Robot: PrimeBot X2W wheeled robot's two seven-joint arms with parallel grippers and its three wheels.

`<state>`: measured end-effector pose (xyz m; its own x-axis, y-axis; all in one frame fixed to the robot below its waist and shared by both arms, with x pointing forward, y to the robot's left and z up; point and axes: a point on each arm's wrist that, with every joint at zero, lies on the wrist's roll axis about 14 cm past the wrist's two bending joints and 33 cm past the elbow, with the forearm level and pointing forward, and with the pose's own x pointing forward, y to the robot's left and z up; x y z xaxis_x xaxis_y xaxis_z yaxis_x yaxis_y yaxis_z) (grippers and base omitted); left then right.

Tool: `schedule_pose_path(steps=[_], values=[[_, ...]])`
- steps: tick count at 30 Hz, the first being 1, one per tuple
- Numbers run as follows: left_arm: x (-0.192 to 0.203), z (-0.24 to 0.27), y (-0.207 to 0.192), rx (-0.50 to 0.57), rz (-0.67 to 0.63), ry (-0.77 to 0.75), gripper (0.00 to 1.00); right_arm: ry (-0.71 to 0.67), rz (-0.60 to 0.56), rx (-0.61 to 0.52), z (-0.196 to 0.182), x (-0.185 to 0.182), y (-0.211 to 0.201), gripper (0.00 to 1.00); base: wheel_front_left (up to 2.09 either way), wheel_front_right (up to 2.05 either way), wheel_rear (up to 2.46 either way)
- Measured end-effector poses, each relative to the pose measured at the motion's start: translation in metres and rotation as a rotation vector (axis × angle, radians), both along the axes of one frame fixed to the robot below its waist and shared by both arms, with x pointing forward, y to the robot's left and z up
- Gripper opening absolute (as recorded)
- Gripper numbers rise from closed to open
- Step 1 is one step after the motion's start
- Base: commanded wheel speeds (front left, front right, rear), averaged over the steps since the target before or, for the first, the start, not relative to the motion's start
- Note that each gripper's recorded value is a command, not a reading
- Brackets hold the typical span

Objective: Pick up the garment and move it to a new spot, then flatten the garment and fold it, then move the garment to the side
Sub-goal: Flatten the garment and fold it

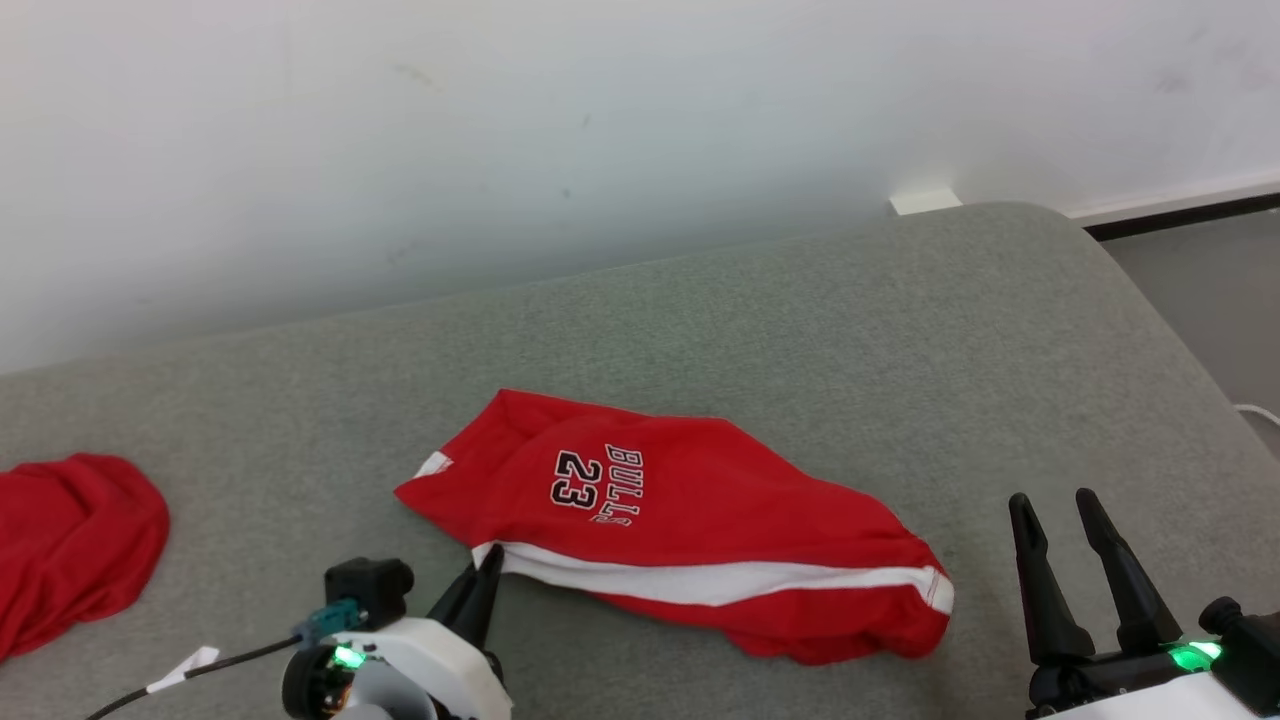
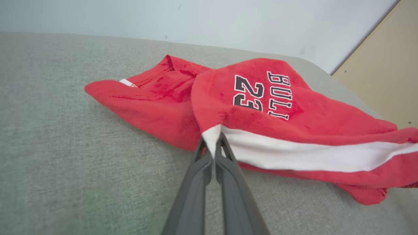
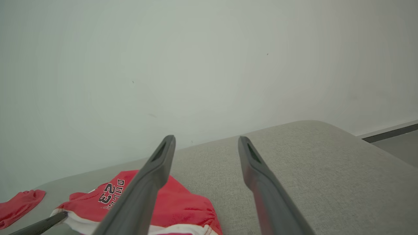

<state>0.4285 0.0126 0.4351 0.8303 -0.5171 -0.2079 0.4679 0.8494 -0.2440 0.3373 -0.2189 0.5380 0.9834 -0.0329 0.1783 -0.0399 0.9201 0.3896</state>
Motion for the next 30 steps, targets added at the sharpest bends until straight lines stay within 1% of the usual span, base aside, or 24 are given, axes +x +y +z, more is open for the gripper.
schedule_pose_path(steps=[6, 11, 14, 15, 16, 17, 18, 19, 20, 21, 24, 30], values=[[-0.011, 0.005, 0.034, -0.014, 0.074, 0.009, 0.0, 0.006, 0.064, -0.01, -0.002, 0.01, 0.016, 1.0, 0.0, 0.0, 0.0], [-0.033, -0.011, 0.06, 0.003, 0.137, 0.078, 0.0, 0.016, 0.121, -0.019, -0.006, 0.018, 0.034, 1.0, 0.0, 0.0, 0.0], [-0.042, -0.019, 0.075, 0.024, 0.184, 0.098, 0.0, 0.017, 0.135, -0.02, -0.006, 0.021, 0.038, 1.0, 0.0, 0.0, 0.0], [-0.044, -0.02, 0.079, 0.026, 0.195, 0.101, 0.11, 0.016, 0.137, -0.021, -0.006, 0.021, 0.039, 1.0, 0.0, 0.0, 0.0], [-0.046, -0.021, 0.082, 0.027, 0.205, 0.101, 0.25, 0.016, 0.14, -0.023, -0.006, 0.022, 0.039, 1.0, 0.0, 0.0, 0.0], [-0.048, -0.021, 0.084, 0.027, 0.218, 0.1, 0.35, 0.018, 0.142, -0.025, -0.007, 0.022, 0.039, 1.0, 0.0, 0.0, 0.0], [-0.049, -0.022, 0.086, 0.029, 0.224, 0.101, 0.39, 0.021, 0.143, -0.028, -0.008, 0.022, 0.039, 1.0, 0.0, 0.0, 0.0], [-0.051, -0.022, 0.088, 0.029, 0.229, 0.099, 0.46, 0.024, 0.146, -0.03, -0.008, 0.022, 0.039, 1.0, 0.0, 0.0, 0.0], [-0.052, -0.023, 0.089, 0.031, 0.234, 0.101, 0.77, 0.027, 0.149, -0.032, -0.009, 0.022, 0.04, 1.0, 0.0, 0.0, 0.0], [-0.053, -0.023, 0.09, 0.031, 0.237, 0.101, 1.0, 0.03, 0.154, -0.036, -0.01, 0.022, 0.041, 1.0, 0.0, 0.0, 0.0], [-0.054, -0.017, 0.092, 0.017, 0.25, 0.07, 1.0, 0.035, 0.161, -0.045, -0.011, 0.023, 0.041, 1.0, 0.0, 0.0, 0.0], [-0.05, 0.01, 0.107, -0.012, 0.319, -0.051, 1.0, 0.01, 0.161, -0.05, -0.003, 0.024, 0.04, 1.0, 0.0, 0.0, 0.0]])
